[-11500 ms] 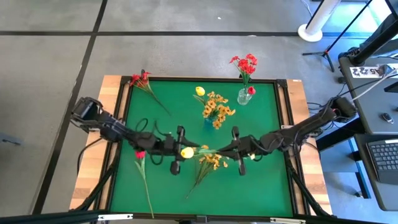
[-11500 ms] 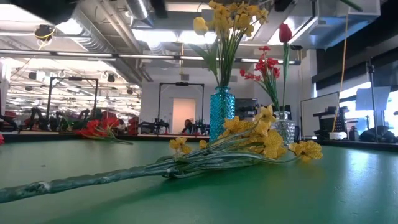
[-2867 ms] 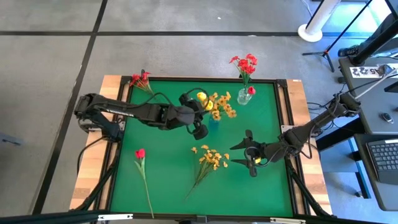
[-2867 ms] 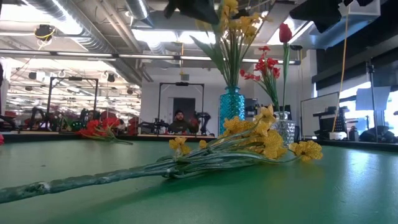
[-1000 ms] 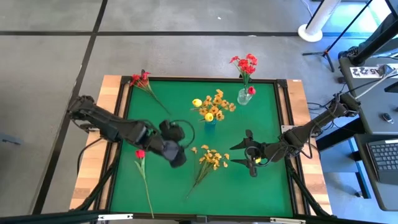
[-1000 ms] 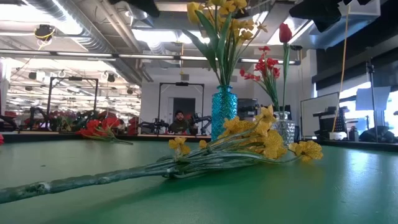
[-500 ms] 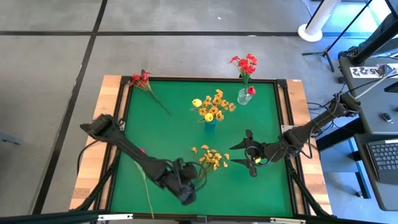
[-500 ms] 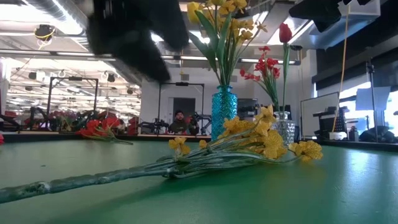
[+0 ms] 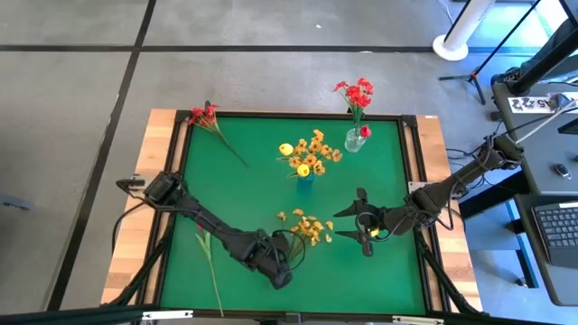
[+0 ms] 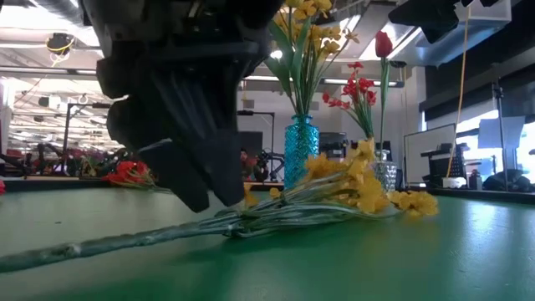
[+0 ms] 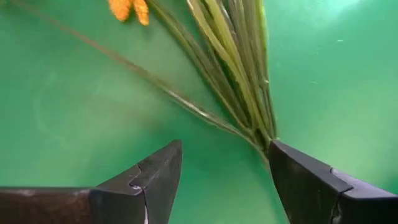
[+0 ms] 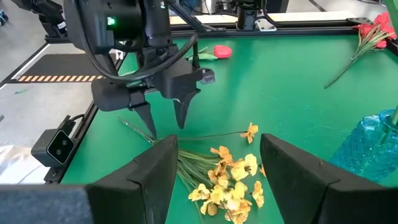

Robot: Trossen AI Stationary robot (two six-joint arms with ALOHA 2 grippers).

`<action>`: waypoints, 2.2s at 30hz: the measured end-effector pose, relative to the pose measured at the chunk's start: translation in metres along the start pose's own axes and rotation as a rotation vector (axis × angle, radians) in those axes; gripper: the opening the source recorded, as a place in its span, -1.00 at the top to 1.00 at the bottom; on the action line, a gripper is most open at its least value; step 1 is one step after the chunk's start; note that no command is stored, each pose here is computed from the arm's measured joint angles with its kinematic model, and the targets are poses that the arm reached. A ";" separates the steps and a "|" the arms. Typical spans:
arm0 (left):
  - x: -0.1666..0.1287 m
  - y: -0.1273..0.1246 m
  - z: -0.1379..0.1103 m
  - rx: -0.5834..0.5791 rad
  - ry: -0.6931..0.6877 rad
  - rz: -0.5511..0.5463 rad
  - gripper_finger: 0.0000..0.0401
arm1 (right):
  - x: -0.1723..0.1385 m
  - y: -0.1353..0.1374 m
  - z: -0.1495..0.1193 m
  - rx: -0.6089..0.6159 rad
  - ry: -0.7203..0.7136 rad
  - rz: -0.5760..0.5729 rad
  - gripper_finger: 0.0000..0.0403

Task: Sort flowers into vase by color
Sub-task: Put the yellow flowers into the blue crystal vase

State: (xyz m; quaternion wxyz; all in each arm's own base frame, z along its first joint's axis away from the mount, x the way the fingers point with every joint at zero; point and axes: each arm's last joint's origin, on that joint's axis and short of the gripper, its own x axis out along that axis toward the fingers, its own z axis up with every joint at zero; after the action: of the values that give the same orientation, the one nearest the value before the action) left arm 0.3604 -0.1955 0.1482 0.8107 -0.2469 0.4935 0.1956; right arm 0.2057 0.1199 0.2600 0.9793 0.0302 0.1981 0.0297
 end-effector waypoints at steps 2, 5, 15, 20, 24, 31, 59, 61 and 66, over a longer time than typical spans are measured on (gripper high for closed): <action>0.000 -0.003 0.001 0.012 0.005 -0.033 -0.16 | 0.000 0.000 0.000 0.000 0.000 0.000 -0.13; 0.000 -0.004 0.001 0.015 0.003 -0.047 -0.16 | 0.000 0.000 0.000 0.000 0.000 0.000 -0.13; -0.001 -0.006 0.001 0.013 -0.004 -0.064 -0.16 | 0.000 0.000 0.000 0.000 0.000 0.000 -0.13; 0.016 -0.008 -0.004 0.033 0.012 -0.070 -0.16 | 0.000 0.000 0.000 0.000 0.000 0.000 -0.13; 0.026 -0.007 -0.004 0.036 0.038 -0.072 -0.16 | 0.000 0.000 0.000 0.001 -0.001 0.000 -0.13; 0.019 0.000 0.003 0.054 0.001 0.001 0.10 | 0.000 0.000 0.000 0.003 0.000 -0.001 -0.13; -0.184 -0.022 -0.023 0.242 -0.571 0.166 0.99 | -0.023 -0.007 0.014 0.045 -0.076 0.035 -0.13; -0.196 -0.023 -0.034 0.255 -0.667 0.150 1.00 | -0.026 -0.008 0.015 0.049 -0.086 0.038 -0.13; -0.198 -0.026 -0.050 0.318 -0.717 0.127 1.00 | -0.028 -0.009 0.017 0.047 -0.098 0.041 -0.13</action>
State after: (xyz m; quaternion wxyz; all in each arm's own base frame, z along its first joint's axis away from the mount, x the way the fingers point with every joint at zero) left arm 0.2534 -0.2611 0.3116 0.9460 -0.0031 0.2176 0.2404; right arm 0.1873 0.1084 0.2856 0.9860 0.0586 0.1498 0.0436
